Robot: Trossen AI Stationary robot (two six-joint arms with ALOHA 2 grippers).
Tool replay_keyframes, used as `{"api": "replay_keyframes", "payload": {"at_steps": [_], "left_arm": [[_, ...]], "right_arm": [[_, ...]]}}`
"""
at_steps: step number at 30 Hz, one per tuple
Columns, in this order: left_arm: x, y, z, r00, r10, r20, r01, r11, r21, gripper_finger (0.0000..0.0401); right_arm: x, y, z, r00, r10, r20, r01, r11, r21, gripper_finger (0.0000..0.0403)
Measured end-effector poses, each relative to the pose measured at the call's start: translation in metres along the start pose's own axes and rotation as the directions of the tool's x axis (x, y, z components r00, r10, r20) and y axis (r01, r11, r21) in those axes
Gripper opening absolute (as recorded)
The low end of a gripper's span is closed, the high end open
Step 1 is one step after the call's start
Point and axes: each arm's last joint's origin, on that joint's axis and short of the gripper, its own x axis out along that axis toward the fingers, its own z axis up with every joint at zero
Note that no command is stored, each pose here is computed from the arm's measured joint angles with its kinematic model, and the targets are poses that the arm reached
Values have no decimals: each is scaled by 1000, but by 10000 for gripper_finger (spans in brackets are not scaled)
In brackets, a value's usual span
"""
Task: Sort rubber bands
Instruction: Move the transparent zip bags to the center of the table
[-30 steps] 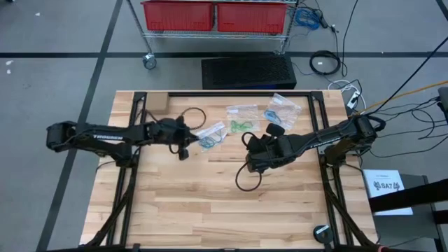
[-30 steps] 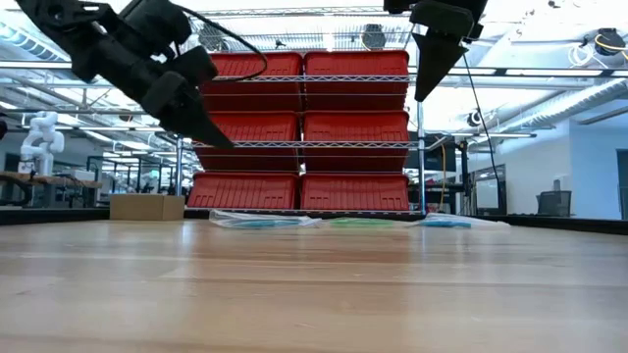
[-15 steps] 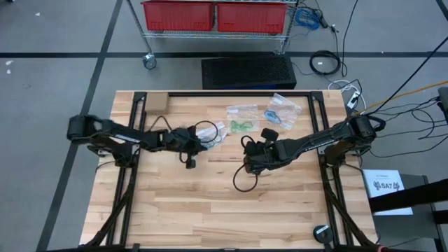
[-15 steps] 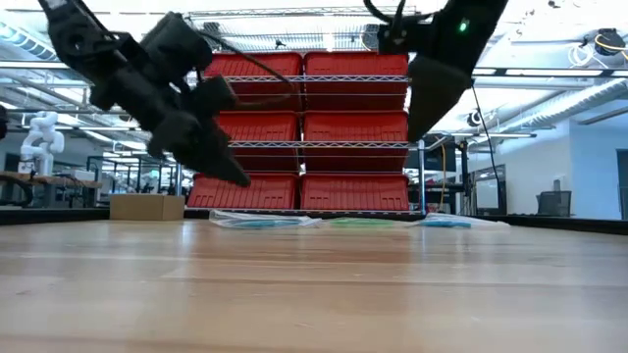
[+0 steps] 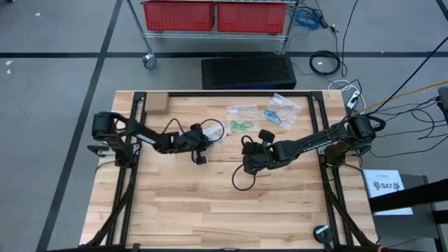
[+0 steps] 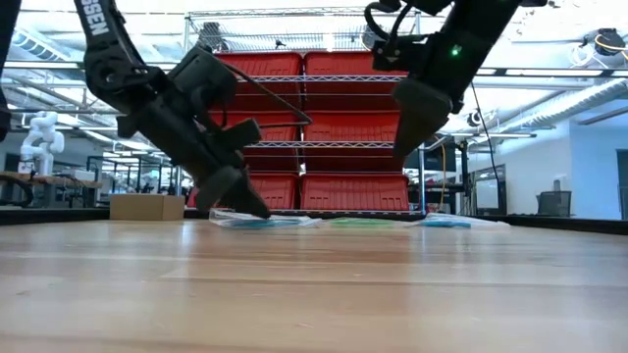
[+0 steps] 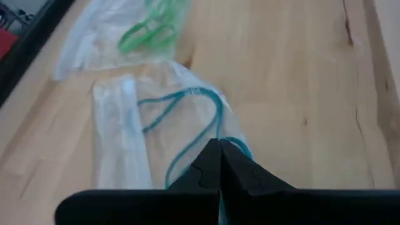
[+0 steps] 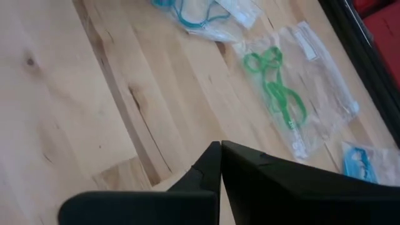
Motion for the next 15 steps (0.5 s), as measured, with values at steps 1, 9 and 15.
{"api": "replay_keyframes", "payload": {"at_steps": [1, 9, 15], "left_arm": [[2, -1, -1, 1000, -2, -7, 2, 1000, 8, 2], [-1, -17, -10, 989, -78, -128, 86, 994, 63, 2], [-18, -37, -5, 979, -151, -138, 165, 981, 100, 2]], "right_arm": [[0, 0, 0, 1000, 0, 4, 0, 1000, 1, 1], [-1, 2, 0, 1000, 7, 6, -7, 1000, 13, 0], [-2, 3, 0, 1000, 12, 7, -12, 1000, 13, 0]]}}
